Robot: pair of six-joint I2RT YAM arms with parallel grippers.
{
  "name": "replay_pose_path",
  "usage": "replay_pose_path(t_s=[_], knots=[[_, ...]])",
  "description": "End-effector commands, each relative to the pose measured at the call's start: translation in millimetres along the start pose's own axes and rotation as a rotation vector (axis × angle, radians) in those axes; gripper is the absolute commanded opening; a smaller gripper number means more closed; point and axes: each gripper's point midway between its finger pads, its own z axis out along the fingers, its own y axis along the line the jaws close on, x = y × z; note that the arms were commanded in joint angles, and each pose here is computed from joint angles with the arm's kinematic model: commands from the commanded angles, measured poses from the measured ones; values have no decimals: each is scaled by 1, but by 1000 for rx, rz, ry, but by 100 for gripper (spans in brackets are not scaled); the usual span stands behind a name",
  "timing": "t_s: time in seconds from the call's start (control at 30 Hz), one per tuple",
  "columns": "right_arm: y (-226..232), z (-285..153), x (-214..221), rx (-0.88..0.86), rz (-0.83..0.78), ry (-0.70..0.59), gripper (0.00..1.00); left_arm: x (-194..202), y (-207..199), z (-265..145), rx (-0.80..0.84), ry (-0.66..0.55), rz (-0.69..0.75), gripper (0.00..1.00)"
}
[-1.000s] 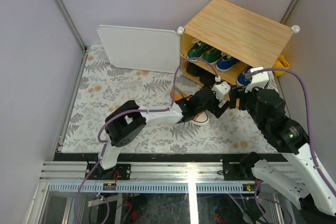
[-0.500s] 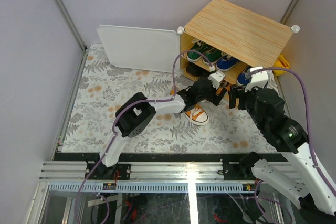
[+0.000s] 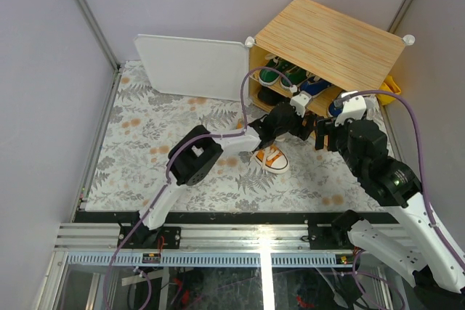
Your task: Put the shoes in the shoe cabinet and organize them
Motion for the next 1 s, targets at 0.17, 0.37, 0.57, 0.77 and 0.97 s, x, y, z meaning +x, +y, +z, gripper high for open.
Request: replay_pose_path(t_s=[0.17,0.37,0.57,0.77,0.97], knots=[[-5,2,2,38,-8,6,78,-9,-2,20,43,-37,-57,72],[-7,2,1,44,-11,4,78,8,-2,18,52,9,-55,73],[-8,2,4,48,-15,10,78,13,3,21,23,20,-68,28],[-10,0,3,57,-12,8,78,14,5,25,9,35,-88,0],[-10,1,6,58,-17,16,78,-10,31,18,-162,-99,-218,0]])
